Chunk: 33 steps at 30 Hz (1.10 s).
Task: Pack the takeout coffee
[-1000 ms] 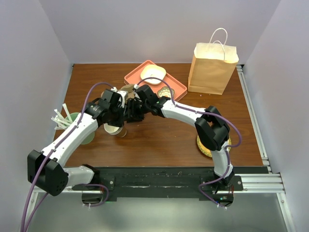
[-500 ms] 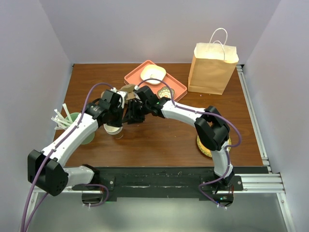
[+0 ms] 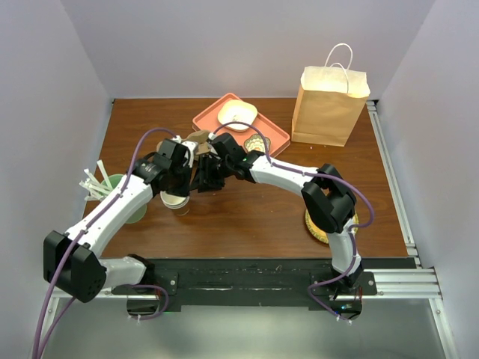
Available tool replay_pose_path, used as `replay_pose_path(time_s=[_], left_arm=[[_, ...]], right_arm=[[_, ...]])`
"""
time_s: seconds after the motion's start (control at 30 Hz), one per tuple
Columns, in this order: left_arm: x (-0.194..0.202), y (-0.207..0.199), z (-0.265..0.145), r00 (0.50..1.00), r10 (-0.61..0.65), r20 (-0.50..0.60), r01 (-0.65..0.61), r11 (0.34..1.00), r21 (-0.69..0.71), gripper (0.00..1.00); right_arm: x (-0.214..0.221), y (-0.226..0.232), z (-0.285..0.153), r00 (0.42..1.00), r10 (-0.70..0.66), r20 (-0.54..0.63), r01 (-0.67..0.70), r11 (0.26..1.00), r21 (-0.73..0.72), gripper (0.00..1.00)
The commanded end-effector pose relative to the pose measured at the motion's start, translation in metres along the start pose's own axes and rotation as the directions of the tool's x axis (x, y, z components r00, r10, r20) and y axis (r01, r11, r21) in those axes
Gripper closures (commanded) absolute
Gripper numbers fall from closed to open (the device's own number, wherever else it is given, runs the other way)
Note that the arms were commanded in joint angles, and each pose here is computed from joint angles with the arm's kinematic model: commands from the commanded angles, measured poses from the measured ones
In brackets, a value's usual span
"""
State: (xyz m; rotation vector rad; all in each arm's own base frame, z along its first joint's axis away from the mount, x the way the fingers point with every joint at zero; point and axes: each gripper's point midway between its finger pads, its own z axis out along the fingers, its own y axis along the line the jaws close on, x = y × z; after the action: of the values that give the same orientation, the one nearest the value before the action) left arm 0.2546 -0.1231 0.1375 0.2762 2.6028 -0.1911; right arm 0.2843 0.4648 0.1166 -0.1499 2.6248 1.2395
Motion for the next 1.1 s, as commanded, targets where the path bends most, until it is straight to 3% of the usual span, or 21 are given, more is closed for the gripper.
replay_pose_path(time_s=[0.0, 0.23, 0.37, 1.07], left_arm=[[-0.002, 0.0, 0.006, 0.999, 0.037, 0.009, -0.037, 0.999, 0.007, 0.83], [0.0, 0.0, 0.011, 0.999, 0.042, 0.0, -0.042, 0.999, 0.003, 0.85], [-0.005, 0.0, 0.009, 0.999, 0.051, 0.015, -0.051, 0.999, 0.006, 1.0], [-0.036, -0.004, -0.017, 0.988, 0.008, 0.154, -0.01, 1.0, 0.012, 1.0]], right_arm=[[-0.004, 0.016, -0.011, 0.999, -0.035, 0.028, 0.036, 0.999, -0.032, 0.56], [-0.001, 0.014, -0.009, 0.999, -0.034, 0.017, 0.034, 0.999, -0.033, 0.56], [-0.003, 0.014, -0.008, 0.999, -0.034, 0.019, 0.034, 0.999, -0.036, 0.56], [0.007, 0.001, 0.003, 1.0, 0.015, -0.009, -0.015, 0.999, -0.034, 0.56]])
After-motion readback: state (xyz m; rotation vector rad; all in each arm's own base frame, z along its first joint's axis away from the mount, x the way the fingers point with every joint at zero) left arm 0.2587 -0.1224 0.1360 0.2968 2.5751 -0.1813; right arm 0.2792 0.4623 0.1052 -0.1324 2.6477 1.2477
